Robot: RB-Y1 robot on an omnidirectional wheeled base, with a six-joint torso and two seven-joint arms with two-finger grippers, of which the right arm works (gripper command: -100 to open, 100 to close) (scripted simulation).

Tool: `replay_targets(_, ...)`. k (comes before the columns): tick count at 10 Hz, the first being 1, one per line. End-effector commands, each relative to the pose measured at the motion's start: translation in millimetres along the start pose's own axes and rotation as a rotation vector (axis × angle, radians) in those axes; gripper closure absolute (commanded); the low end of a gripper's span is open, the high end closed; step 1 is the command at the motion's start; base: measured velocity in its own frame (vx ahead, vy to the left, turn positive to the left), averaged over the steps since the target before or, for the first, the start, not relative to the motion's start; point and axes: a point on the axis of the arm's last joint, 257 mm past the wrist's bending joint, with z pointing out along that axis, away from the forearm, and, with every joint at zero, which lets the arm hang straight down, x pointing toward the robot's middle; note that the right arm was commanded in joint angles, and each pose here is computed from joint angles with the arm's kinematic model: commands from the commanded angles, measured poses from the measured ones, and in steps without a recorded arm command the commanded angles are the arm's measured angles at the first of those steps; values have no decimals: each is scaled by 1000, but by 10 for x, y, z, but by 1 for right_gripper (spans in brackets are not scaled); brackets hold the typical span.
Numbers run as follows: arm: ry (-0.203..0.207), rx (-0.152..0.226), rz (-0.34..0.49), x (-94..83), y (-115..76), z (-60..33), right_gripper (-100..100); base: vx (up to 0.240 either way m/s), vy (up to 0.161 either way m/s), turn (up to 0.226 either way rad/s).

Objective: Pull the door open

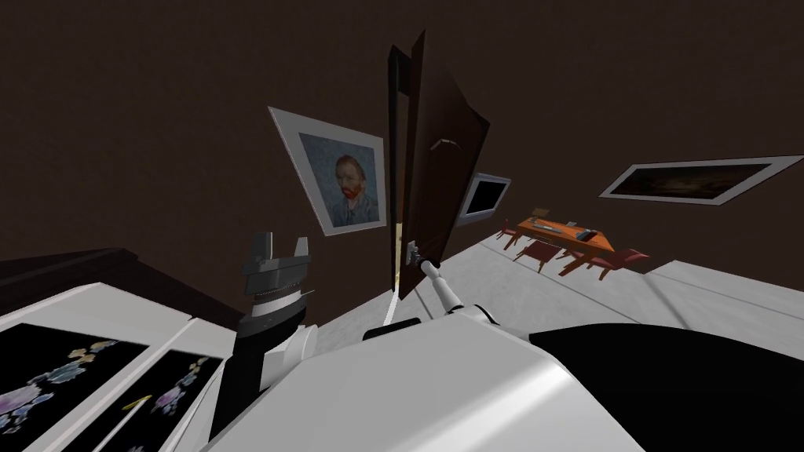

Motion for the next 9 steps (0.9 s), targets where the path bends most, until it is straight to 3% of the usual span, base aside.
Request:
replay_targets(1, 7, 29, 67, -85, -139, -46, 100, -33, -86, -8)
replay_targets(2, 22, 34, 109, -68, -156, -61, 100, -36, -96, 25)
replay_targets(3, 24, 27, 118, -54, -143, -60, -100, -21, -69, 9)
replay_targets(4, 44, 27, 176, -12, -143, -77, -100, -19, -52, -5)
replay_targets(9, 94, 21, 311, 100, -123, -118, -100, -33, -29, 1)
